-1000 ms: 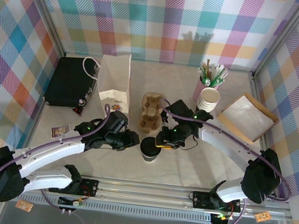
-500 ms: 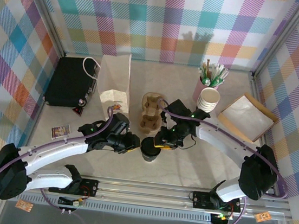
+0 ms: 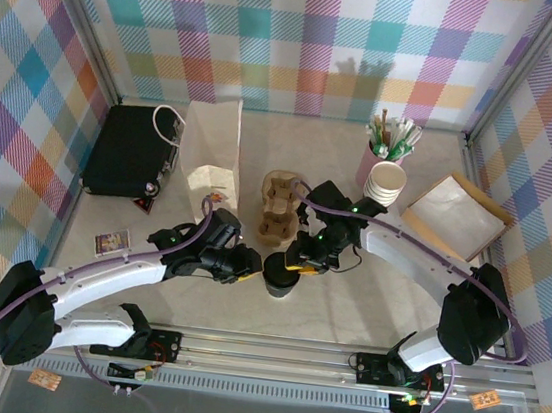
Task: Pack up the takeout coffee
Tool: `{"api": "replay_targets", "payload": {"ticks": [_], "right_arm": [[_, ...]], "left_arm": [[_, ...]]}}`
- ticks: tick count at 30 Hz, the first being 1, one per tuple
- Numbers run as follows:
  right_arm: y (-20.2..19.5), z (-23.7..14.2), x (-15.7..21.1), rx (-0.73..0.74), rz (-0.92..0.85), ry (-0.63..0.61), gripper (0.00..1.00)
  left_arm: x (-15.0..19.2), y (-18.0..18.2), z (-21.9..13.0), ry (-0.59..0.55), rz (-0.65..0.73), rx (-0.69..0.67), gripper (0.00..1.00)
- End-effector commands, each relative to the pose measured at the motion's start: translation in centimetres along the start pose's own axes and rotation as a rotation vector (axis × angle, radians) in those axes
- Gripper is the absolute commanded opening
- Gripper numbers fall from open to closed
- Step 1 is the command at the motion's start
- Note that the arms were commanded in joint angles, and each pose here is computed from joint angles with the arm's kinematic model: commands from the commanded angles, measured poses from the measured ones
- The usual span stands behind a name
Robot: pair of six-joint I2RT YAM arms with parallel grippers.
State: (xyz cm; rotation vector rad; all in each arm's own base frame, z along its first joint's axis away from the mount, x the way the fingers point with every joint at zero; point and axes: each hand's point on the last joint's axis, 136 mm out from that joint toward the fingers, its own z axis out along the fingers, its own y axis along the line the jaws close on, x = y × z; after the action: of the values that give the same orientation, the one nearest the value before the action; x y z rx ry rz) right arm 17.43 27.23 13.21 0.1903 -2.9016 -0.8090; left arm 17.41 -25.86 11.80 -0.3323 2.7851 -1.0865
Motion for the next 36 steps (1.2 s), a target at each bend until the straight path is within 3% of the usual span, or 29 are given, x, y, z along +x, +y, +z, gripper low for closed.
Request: {"api": "replay_targets", "payload": {"ticks": [1,12,36], "right_arm": [[0.7,0.0,0.1,-0.008,0.001,0.019,0.34],[0.6,0.2,0.2,0.014,0.007,0.025,0.35],[0.7,1.0,0.7,0.035,-0.002,0.068,0.36]], "left_arm": [[0.7,-0.2,-0.1,0.013,0.005,0.036,0.30],[0.4,-1.9,-0.9,-0.026,0.027,0.151,0.32],[0.8,0.9,1.5,0.007,-0.013,0.083,0.19]]}}
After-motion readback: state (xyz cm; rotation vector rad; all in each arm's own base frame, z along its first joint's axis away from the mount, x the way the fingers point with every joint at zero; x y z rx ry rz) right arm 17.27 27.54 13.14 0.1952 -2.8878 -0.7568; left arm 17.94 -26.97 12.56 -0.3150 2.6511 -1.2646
